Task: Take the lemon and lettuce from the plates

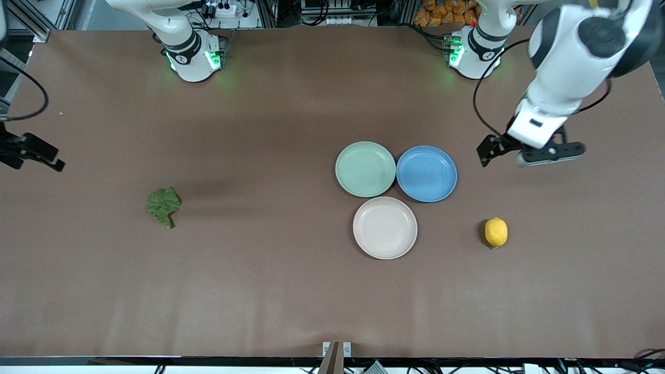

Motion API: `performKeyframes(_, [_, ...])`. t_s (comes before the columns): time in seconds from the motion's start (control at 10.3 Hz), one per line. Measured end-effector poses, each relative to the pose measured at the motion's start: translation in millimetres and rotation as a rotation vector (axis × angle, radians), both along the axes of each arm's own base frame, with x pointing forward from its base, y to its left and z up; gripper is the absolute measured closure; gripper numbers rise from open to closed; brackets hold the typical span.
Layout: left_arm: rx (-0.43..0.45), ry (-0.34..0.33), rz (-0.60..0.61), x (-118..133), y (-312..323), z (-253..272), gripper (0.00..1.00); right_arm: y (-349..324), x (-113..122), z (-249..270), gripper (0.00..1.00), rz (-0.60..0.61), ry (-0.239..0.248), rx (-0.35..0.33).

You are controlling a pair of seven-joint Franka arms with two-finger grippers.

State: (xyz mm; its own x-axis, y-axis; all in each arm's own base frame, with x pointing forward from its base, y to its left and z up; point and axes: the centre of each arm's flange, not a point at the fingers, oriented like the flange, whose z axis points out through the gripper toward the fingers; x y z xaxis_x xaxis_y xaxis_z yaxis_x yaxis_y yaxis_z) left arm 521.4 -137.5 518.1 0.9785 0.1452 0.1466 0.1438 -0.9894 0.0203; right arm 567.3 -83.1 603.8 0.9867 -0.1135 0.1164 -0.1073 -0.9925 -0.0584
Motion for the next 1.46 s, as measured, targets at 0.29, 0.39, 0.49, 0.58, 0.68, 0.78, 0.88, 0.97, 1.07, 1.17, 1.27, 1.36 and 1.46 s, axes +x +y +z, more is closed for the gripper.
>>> performKeyframes(0.29, [-0.002,-0.001,-0.012,7,-1,58,0.00,7,-1,8,0.00,0.022,0.011,-0.026])
performKeyframes(0.39, [0.006,0.016,-0.046,6,0,74,0.00,10,-1,14,0.00,0.030,0.001,-0.033])
performKeyframes(0.49, [0.015,0.032,-0.083,3,3,92,0.00,13,-1,21,0.00,0.036,-0.012,-0.037])
performKeyframes(0.58, [0.015,0.040,-0.106,1,7,108,0.00,16,-3,27,0.00,0.042,-0.022,-0.039])
performKeyframes(0.68, [-0.005,0.043,-0.107,0,11,119,0.00,13,-6,31,0.00,0.039,-0.022,-0.038])
performKeyframes(0.78, [-0.028,0.049,-0.102,0,17,127,0.00,11,-10,33,0.00,0.035,-0.013,-0.036])
performKeyframes(0.88, [-0.033,0.060,-0.116,2,26,132,0.00,11,-12,35,0.00,0.036,-0.008,-0.035])
performKeyframes(0.97, [-0.031,0.072,-0.144,3,32,136,0.00,14,-12,35,0.00,0.042,-0.005,-0.035])
performKeyframes(1.07, [-0.028,0.079,-0.173,3,34,140,0.00,19,-11,33,0.00,0.051,-0.001,-0.036])
performKeyframes(1.17, [-0.020,0.087,-0.192,2,35,143,0.00,24,-9,30,0.00,0.061,0.005,-0.037])
performKeyframes(1.27, [-0.006,0.099,-0.205,0,36,143,0.00,28,-6,25,0.00,0.067,0.015,-0.039])
performKeyframes(1.36, [0.008,0.106,-0.208,-1,37,143,0.00,27,-1,17,0.00,0.064,0.022,-0.043])
performKeyframes(1.46, [0.017,0.109,-0.211,-1,36,142,0.00,18,6,8,0.00,0.048,0.020,-0.048])
